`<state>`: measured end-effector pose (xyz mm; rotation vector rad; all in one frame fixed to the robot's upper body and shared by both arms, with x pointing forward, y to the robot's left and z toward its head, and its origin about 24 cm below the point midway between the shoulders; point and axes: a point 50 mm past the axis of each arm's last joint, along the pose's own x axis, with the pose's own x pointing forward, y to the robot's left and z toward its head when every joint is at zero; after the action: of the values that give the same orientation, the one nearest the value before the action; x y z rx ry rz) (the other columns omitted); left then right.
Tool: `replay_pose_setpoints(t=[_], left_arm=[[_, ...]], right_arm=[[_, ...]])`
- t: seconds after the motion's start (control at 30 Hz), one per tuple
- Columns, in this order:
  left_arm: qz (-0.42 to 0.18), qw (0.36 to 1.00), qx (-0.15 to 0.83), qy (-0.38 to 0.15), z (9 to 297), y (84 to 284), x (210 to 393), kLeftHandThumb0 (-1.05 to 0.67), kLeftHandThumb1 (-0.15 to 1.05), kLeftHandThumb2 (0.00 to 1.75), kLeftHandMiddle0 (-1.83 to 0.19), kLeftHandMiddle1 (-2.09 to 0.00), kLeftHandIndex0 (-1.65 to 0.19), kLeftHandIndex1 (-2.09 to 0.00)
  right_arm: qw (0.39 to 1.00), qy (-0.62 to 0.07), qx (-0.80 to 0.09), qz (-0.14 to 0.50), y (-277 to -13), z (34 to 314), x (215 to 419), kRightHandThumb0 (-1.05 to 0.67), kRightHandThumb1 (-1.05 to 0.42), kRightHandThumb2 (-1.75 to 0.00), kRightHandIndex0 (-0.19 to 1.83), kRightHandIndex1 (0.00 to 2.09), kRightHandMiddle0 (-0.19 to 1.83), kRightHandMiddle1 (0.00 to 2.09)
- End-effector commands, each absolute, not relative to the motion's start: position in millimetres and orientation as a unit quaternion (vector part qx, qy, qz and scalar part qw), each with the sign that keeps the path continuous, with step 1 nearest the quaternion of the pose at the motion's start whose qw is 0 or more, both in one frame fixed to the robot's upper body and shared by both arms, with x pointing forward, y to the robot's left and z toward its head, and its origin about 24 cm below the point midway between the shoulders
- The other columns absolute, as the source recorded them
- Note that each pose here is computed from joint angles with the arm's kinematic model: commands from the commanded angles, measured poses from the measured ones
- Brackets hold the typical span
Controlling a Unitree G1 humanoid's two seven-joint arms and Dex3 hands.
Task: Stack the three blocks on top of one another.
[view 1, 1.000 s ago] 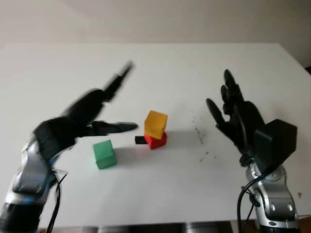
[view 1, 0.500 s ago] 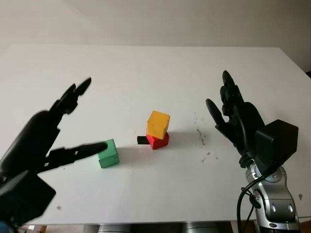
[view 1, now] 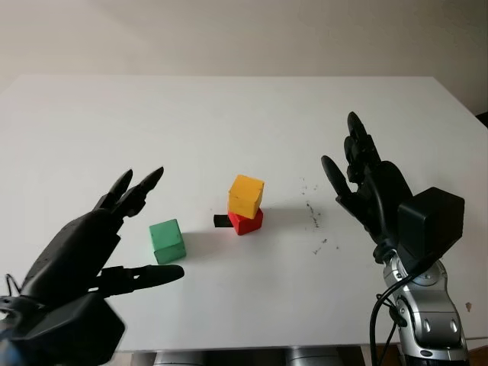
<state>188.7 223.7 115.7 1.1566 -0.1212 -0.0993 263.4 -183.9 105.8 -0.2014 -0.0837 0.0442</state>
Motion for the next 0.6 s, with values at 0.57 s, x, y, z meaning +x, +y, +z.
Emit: replay_pose_setpoints(t=[0.57], left_arm=[[0.001,0.767,0.636,-0.082,101,220.7,204.5,-0.87,1.03,0.06,0.0,-0.07,-0.27,-0.12]], right_arm=[[0.993,-0.056,-0.104,0.026,-185,111,266,-0.63,-1.05,-0.35,-0.11,0.05,-0.03,0.05]])
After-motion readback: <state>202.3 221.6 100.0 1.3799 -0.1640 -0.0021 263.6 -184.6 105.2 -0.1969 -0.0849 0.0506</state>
